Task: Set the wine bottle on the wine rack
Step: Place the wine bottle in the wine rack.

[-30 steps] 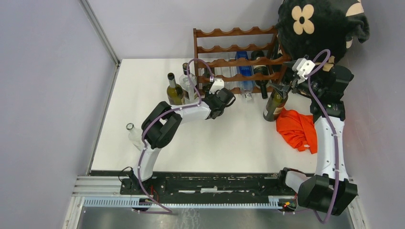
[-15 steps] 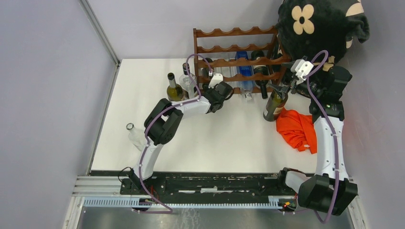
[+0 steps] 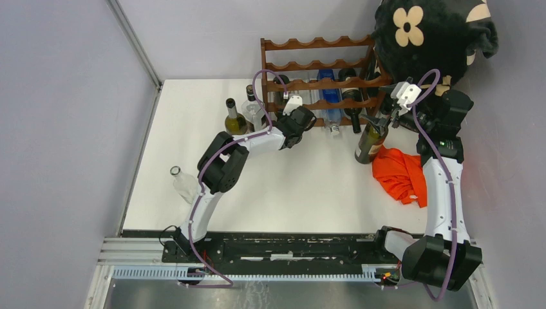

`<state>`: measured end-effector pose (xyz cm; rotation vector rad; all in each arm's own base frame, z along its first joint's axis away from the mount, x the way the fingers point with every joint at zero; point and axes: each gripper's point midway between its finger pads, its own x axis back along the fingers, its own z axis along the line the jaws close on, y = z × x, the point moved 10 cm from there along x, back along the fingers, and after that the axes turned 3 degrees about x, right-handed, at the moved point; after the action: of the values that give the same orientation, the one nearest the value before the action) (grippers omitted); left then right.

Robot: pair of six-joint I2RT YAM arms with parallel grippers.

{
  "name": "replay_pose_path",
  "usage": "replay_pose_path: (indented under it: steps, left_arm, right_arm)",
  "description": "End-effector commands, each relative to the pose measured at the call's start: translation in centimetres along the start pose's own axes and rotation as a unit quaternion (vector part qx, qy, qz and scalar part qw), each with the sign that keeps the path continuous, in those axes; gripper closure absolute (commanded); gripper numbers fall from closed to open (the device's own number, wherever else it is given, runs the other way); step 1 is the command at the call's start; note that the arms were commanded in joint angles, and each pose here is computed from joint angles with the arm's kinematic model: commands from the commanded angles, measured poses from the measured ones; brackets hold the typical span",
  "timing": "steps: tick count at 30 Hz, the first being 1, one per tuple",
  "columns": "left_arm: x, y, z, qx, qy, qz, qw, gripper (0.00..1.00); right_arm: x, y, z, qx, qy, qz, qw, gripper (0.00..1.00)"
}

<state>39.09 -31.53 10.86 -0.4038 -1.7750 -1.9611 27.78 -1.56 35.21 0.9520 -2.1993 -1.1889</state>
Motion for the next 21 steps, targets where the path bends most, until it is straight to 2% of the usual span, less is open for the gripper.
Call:
replay_pose_path:
  steps: [1, 11, 21]
  left_arm:
    - [0.3, 5.4, -0.6, 0.055, 0.001, -0.087, 0.995, 0.98]
    - [0.0, 6.6, -0.3, 0.059, 0.019, -0.109, 0.992, 0.98]
    - [-1.2, 6.7, -0.1, 0.078, 0.009, -0.090, 0.993, 0.98]
  right_arm:
    - [0.0, 0.3, 0.0, 0.016, -0.001, -0.003, 1.000, 0.02]
    - [0.0, 0.1, 0.1, 0.017, 0.000, 0.000, 1.000, 0.02]
    - [0.1, 0.2, 0.2, 0.021, 0.001, 0.002, 1.000, 0.02]
